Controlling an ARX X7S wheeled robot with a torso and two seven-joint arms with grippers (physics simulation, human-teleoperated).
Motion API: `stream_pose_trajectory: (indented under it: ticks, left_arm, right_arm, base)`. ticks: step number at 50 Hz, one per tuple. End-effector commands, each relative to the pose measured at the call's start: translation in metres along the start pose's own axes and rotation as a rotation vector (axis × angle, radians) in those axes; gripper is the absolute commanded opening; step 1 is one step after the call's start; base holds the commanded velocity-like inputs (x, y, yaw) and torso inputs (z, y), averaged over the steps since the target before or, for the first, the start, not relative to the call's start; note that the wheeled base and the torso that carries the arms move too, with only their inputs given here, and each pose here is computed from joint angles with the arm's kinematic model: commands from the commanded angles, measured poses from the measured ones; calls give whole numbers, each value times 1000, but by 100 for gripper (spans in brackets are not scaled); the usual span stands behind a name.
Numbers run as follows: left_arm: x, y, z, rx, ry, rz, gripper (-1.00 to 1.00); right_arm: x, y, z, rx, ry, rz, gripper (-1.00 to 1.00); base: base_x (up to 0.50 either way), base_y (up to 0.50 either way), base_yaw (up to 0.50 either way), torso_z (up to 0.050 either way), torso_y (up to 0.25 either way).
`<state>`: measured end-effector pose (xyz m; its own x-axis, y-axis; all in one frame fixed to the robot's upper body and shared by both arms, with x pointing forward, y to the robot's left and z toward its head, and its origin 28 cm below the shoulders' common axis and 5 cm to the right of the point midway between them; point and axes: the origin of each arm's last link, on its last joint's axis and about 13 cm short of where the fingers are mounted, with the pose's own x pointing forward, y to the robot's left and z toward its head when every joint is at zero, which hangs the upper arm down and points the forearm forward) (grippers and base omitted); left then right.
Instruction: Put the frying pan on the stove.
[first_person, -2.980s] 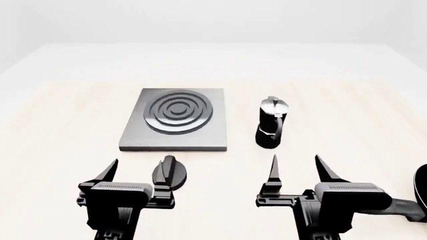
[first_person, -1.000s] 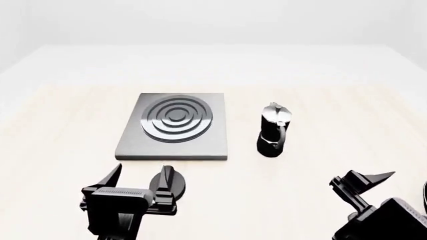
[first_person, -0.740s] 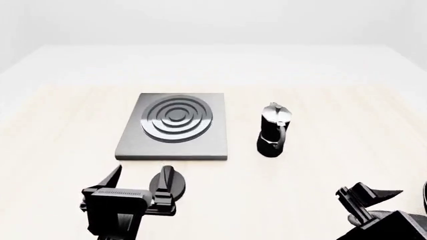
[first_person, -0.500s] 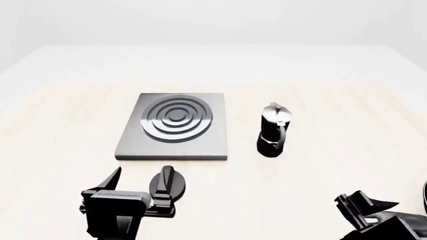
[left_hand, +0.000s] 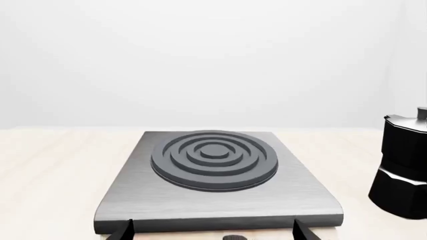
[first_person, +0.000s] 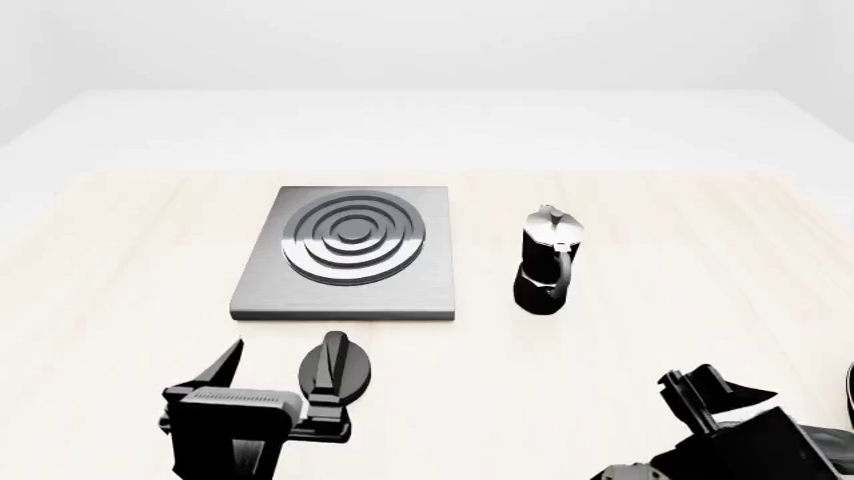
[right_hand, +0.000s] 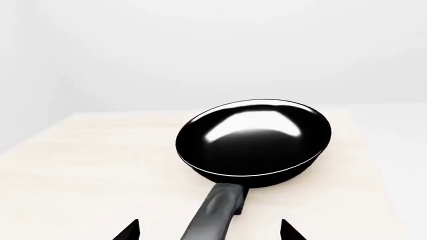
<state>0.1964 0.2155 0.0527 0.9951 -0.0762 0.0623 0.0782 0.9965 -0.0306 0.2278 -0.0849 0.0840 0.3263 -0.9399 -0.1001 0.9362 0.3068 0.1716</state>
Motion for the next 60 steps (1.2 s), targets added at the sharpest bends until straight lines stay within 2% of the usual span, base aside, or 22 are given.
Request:
stream_pose_trajectory:
  ticks: [1, 38, 60]
  left_arm:
    - [-2, -1, -1, -1, 3, -3, 100]
    - [-4, 1, -1, -5, 2, -1, 100]
    - [-5, 1, -3, -6, 5, -5, 100]
  right_arm:
    - [2, 11, 3, 15, 14, -3, 100]
    - [20, 46, 18, 41, 19, -116, 100]
    - [39, 48, 14, 32, 48, -225, 100]
  base:
    - [0, 0, 0, 0, 0]
    - [0, 0, 0, 0, 0]
    - [0, 0, 0, 0, 0]
